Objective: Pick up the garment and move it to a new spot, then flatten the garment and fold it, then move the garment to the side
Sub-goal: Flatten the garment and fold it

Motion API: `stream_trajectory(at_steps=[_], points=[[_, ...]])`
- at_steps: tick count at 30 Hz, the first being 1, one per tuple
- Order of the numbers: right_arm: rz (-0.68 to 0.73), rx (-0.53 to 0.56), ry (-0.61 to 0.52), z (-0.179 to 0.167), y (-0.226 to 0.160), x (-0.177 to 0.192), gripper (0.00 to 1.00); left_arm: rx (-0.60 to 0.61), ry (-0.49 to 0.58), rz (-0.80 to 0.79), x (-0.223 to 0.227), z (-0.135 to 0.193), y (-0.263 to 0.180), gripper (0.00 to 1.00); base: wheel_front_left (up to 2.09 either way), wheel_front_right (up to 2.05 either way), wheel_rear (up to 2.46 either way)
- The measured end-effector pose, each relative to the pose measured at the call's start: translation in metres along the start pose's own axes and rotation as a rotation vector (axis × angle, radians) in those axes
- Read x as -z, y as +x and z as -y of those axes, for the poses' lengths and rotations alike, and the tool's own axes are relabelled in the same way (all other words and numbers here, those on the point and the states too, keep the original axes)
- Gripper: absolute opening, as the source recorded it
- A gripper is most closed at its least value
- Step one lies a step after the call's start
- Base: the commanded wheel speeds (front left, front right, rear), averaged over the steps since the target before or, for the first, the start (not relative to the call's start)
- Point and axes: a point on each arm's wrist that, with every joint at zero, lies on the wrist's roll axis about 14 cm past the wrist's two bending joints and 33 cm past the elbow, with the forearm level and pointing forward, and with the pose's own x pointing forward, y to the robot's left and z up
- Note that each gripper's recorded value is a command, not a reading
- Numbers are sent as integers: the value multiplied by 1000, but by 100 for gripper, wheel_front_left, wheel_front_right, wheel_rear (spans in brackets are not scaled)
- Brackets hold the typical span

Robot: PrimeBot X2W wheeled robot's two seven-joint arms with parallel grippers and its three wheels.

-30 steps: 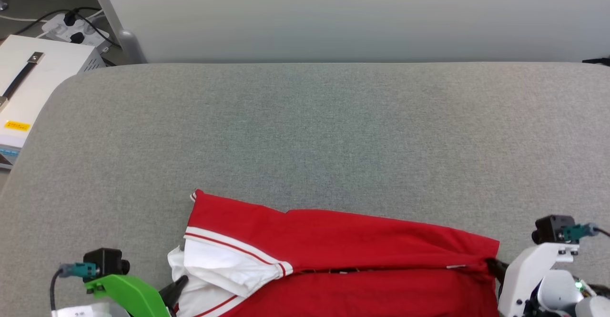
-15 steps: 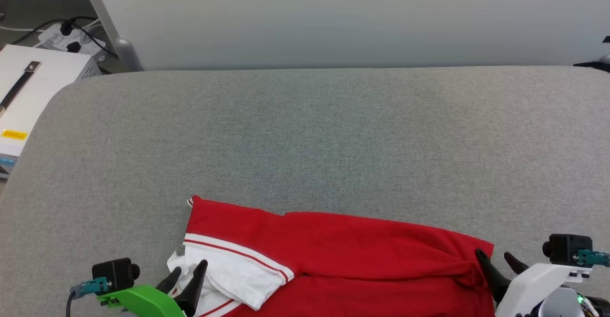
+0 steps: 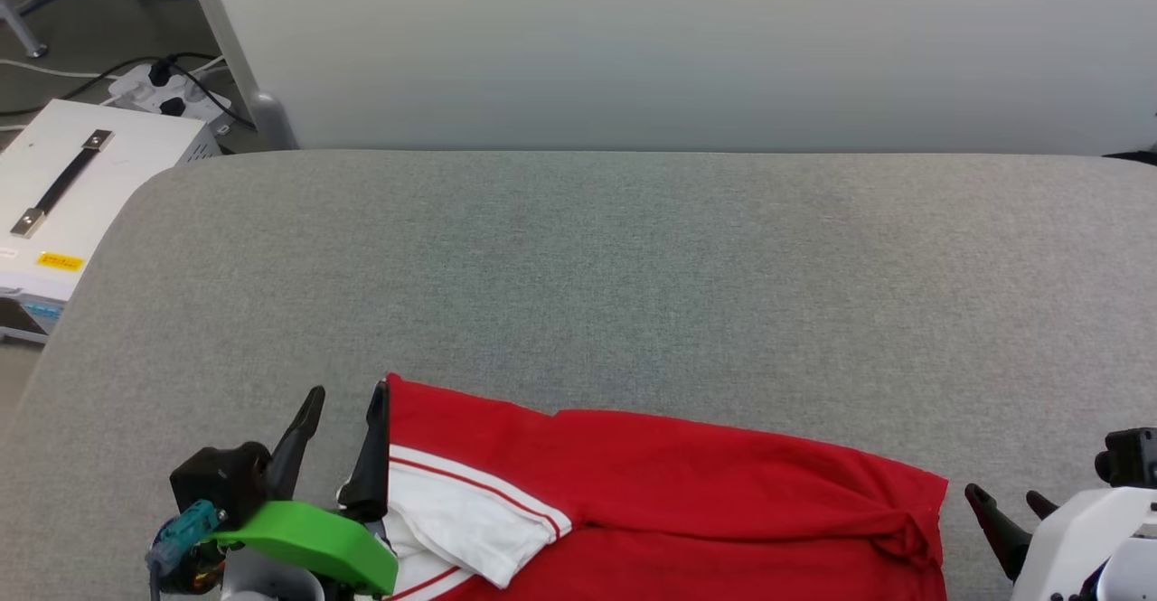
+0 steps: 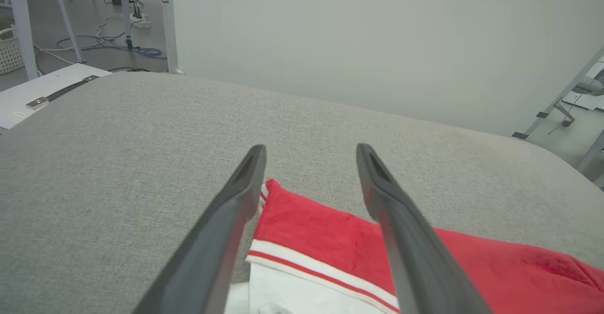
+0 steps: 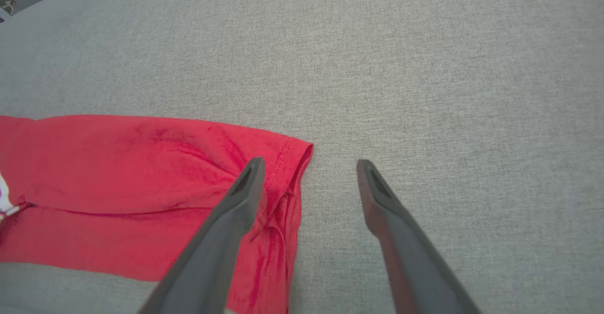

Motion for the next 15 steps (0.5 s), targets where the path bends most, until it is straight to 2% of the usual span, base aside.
stream_trajectory(at_steps=[7,15], points=[[-140,-54,-28,-21,13,28,100,-17,49,102,-23,6,2,100,0,0,0],[-326,-86,-8,-32,39,78,100,-41,58,105,-19,2,5,100,0,0,0]])
